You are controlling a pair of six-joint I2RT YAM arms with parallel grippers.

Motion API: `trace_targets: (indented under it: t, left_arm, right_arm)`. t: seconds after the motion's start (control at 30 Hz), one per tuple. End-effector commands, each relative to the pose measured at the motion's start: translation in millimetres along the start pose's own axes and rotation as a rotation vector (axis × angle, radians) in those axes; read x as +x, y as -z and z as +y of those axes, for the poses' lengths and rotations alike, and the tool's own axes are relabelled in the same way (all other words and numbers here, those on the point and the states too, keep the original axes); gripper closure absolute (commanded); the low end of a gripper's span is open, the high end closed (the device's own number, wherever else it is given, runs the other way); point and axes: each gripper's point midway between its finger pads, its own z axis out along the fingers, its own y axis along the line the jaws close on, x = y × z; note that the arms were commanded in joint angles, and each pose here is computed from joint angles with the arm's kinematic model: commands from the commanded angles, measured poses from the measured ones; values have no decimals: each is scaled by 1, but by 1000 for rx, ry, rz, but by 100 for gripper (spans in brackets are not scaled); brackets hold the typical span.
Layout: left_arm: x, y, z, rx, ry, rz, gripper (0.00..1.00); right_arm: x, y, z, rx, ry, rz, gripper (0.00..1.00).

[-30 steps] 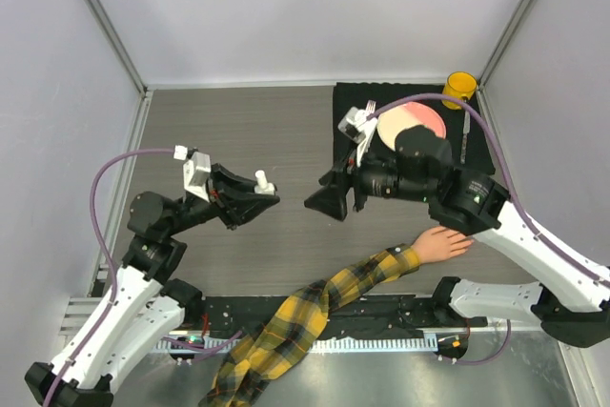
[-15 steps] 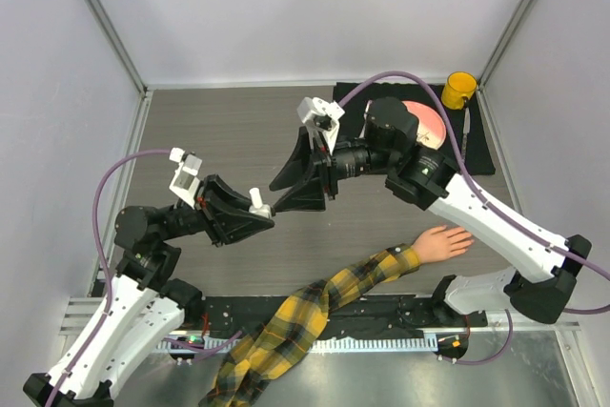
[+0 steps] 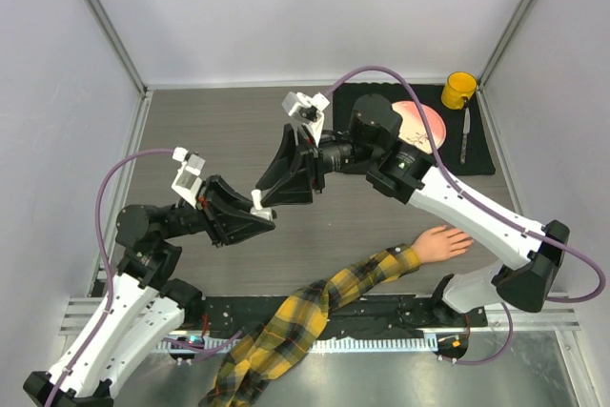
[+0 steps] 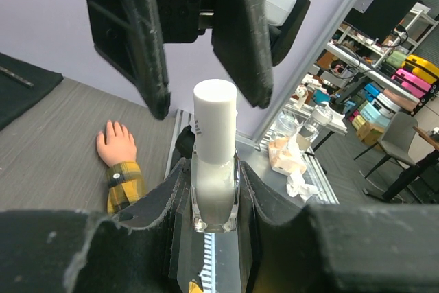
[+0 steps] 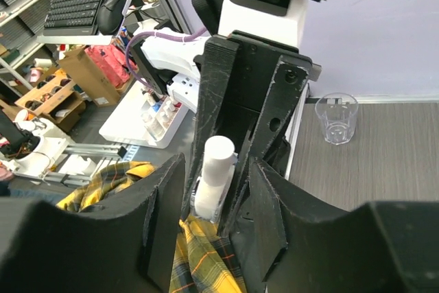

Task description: Paint the nails

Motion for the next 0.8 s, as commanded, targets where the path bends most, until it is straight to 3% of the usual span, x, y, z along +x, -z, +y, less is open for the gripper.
trace_targets:
  t: [0.0, 0.3, 0.77]
  left_arm:
    - [-18, -1, -18, 46, -112, -35, 100]
    - [-18, -1, -15, 42, -132, -38, 100]
    - [-22, -2, -18, 45, -141, -48, 100]
  right_arm:
    - [-9, -2, 4, -31, 17, -29, 52]
    - [-5, -4, 5, -52, -5, -39, 58]
    - [5, -15, 5, -79, -30, -18, 57]
